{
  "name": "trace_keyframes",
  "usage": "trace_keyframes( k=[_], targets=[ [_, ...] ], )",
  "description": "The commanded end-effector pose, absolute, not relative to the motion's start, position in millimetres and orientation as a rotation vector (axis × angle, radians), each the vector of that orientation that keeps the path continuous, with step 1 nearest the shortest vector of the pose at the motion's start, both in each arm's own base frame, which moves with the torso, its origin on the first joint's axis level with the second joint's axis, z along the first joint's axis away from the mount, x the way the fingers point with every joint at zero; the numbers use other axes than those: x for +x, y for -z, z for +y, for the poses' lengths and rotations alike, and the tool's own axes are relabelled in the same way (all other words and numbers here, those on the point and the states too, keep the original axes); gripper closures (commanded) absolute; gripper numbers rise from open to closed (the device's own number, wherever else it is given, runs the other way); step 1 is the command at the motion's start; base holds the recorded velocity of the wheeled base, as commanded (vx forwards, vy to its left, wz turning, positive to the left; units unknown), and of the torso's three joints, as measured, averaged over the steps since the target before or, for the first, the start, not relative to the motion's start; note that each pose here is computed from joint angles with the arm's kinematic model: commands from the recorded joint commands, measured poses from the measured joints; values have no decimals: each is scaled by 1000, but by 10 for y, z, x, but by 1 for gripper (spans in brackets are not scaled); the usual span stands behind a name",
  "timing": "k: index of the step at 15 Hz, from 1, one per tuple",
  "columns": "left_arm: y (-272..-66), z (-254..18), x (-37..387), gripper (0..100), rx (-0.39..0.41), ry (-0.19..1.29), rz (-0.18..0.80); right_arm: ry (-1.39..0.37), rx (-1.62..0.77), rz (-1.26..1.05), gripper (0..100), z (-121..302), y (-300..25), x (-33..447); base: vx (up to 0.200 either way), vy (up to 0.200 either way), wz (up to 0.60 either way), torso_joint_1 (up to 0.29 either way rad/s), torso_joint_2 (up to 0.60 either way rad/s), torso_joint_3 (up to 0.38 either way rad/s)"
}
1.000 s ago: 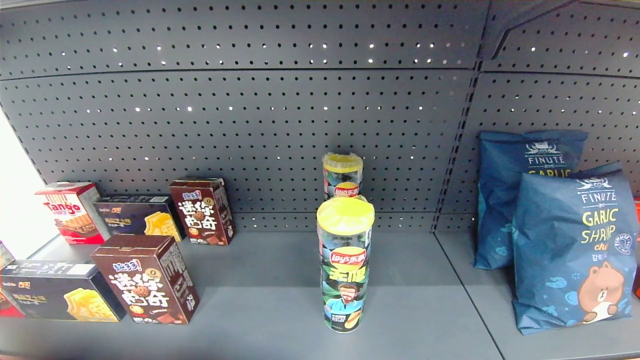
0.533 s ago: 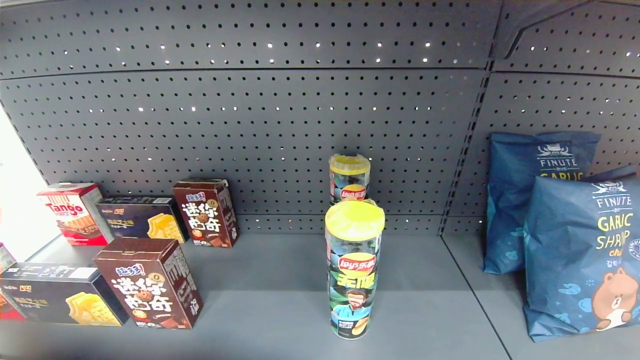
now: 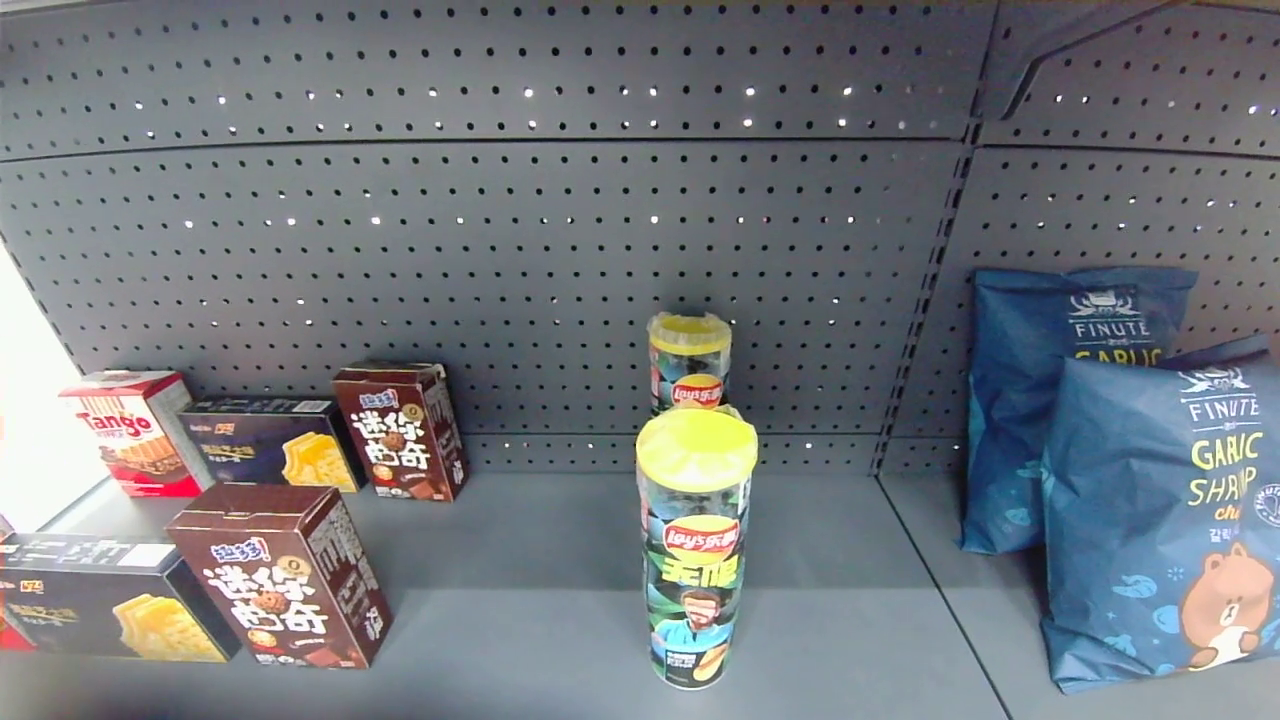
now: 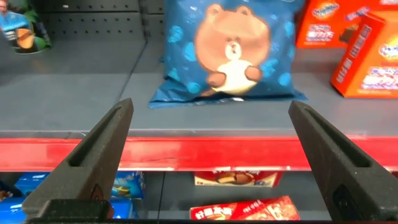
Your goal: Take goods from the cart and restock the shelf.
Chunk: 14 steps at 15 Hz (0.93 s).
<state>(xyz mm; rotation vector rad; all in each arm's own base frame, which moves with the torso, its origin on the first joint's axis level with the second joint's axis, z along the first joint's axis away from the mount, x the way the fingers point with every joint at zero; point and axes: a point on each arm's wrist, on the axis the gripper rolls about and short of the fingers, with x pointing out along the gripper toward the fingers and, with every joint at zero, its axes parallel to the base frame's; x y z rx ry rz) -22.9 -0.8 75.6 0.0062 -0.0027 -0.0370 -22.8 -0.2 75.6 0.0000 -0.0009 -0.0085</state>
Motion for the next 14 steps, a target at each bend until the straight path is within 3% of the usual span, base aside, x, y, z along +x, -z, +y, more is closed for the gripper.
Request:
trace_keyframes(
  k=[1, 4, 14],
  targets=[
    [-756, -7, -228, 0, 6, 38, -2, 11, 0, -2, 0, -2, -756, -228, 0, 0, 0, 0, 0, 0],
    [-756, -8, -228, 0, 6, 37, -2, 11, 0, -2, 0, -2, -756, -228, 0, 133, 0, 3, 0, 2],
    [-756, -8, -228, 0, 6, 37, -2, 9, 0, -2, 0, -3, -756, -228, 0, 0, 0, 0, 0, 0]
  ],
)
